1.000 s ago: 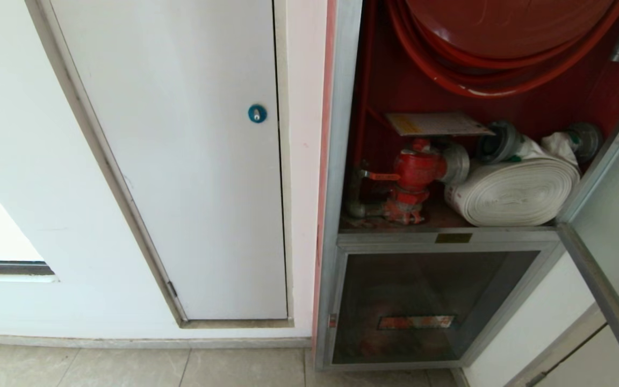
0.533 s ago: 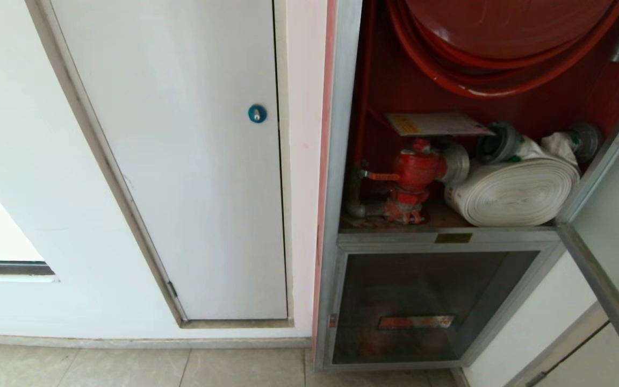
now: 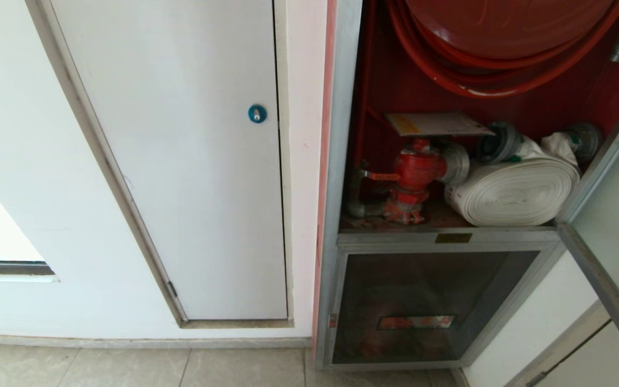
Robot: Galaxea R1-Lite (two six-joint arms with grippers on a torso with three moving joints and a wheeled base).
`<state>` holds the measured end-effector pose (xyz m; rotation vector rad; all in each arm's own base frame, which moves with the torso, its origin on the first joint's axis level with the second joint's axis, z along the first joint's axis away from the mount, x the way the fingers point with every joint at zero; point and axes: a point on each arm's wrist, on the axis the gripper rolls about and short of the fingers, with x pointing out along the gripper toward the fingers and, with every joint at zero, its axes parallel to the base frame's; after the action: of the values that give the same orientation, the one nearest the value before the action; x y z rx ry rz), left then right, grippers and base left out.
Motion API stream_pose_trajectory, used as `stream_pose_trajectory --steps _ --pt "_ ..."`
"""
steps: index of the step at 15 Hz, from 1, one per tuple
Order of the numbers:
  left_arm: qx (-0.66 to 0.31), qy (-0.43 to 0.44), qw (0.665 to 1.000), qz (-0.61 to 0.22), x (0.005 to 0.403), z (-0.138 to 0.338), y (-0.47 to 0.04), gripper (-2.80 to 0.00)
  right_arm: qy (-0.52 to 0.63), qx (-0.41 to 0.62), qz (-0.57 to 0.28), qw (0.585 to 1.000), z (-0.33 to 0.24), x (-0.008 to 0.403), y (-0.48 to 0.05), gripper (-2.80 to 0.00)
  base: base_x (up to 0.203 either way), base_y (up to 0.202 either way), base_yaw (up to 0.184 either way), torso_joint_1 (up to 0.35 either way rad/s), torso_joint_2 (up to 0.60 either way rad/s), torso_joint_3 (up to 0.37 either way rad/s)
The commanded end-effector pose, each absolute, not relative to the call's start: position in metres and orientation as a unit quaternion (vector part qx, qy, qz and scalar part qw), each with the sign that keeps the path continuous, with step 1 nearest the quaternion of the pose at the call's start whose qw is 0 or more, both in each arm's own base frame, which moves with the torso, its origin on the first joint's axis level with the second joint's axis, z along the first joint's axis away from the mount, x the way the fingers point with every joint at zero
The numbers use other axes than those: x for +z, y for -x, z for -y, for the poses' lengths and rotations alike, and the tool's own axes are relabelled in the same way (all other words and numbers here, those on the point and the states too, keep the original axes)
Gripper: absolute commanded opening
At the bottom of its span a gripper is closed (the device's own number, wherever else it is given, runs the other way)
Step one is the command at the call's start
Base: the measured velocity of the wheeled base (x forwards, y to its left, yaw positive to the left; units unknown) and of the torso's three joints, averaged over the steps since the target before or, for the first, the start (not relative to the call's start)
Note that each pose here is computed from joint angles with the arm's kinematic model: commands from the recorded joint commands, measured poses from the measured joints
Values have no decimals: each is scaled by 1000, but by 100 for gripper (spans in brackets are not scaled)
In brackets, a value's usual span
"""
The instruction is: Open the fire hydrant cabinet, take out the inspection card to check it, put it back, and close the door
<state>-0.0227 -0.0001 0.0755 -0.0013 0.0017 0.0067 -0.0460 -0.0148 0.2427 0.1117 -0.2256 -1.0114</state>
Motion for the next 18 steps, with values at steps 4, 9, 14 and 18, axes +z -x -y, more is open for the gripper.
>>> stream_pose_trajectory --steps 4,9,14,18 --pt "4 1 1000 -1 76 0 23 -280 -52 -487 104 866 14 242 52 -280 0 0 0 0 0 0" --pt "4 1 1000 -1 76 0 23 -280 -45 -499 92 861 12 247 58 -280 0 0 0 0 0 0" --pt "4 1 1000 -2 76 0 23 -280 -28 -510 54 858 11 263 58 -280 0 0 0 0 0 0" --pt "4 1 1000 -1 76 0 23 -280 -20 -506 34 862 12 280 60 -280 0 0 0 0 0 0"
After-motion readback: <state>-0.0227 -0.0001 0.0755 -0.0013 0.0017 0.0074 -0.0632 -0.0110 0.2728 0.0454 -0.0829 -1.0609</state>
